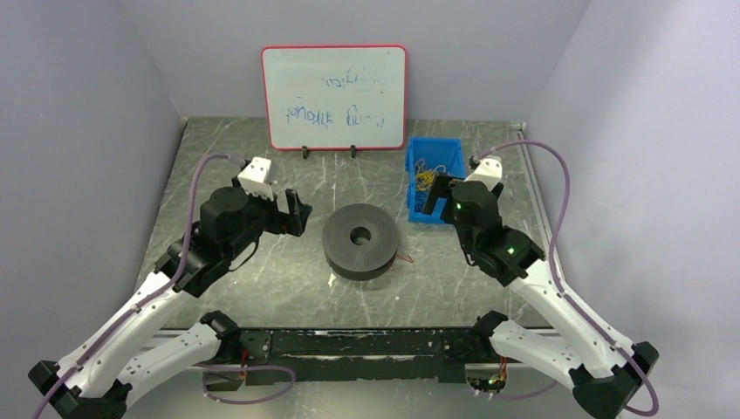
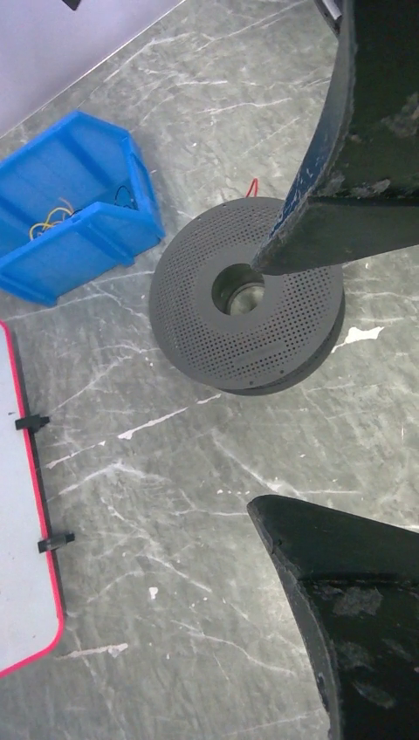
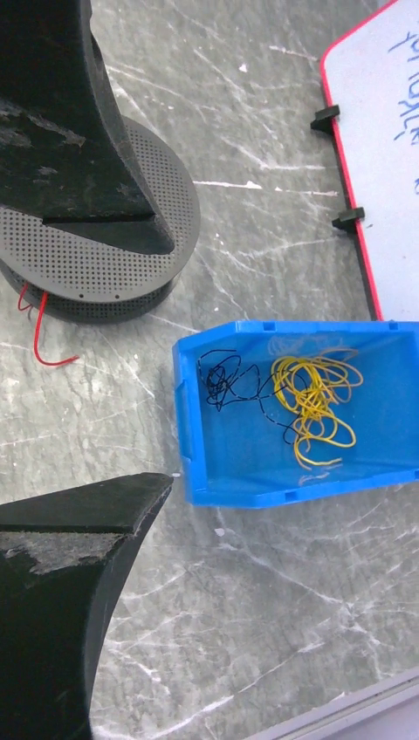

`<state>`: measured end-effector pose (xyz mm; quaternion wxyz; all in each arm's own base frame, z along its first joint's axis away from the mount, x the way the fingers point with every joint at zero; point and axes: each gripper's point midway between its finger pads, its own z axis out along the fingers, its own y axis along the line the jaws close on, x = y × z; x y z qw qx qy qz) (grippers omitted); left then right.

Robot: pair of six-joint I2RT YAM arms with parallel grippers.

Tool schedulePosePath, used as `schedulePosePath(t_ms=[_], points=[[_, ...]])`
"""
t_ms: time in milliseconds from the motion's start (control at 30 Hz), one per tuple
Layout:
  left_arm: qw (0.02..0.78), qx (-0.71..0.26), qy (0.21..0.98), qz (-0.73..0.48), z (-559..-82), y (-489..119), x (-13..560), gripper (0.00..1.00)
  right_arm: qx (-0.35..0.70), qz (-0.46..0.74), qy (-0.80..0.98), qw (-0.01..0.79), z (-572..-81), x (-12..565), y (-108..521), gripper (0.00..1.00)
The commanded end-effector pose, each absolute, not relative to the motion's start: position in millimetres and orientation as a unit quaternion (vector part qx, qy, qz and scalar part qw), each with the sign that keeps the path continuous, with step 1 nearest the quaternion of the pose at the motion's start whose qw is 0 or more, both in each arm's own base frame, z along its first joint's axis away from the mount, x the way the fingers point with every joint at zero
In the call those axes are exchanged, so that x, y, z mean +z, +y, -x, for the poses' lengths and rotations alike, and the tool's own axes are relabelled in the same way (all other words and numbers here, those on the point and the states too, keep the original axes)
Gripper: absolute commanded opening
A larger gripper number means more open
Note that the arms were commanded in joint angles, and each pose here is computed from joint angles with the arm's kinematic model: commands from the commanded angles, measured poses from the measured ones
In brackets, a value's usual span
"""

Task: Wrap the cables

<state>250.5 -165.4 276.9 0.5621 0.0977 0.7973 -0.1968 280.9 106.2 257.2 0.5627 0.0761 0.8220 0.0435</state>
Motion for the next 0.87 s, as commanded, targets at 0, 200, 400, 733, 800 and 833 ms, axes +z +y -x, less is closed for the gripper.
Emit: schedulePosePath(t_ms=[0, 200, 400, 733, 800, 833], points=[[0.602, -0.234, 0.754, -0.114, -246.5, -173.2, 300.2, 1.0, 0.053, -0.073, 0.805, 0.586, -277.6, 263.8, 100.9, 1.0], [0.623, -0.229, 0.741, -0.102, -240.2, -160.9, 306.7, 1.0, 0.068, -0.07, 0.796, 0.597, -270.1, 268.0, 97.7, 1.0], [0.628, -0.222, 0.739, -0.1, -230.1, -149.0, 310.3, 1.0, 0.116, -0.029, 0.777, 0.618, -263.0, 274.9, 111.4, 1.0], [0.676, -0.221, 0.701, -0.053, -222.0, -119.5, 334.7, 0.99, 0.164, 0.027, 0.744, 0.647, -249.8, 292.5, 123.5, 1.0], [0.679, -0.229, 0.695, -0.063, -220.6, -121.3, 336.7, 1.0, 0.175, 0.028, 0.74, 0.648, -248.8, 293.8, 126.6, 1.0], [0.678, -0.233, 0.693, -0.068, -220.6, -122.7, 337.0, 1.0, 0.174, 0.022, 0.742, 0.647, -250.1, 294.4, 126.1, 1.0]])
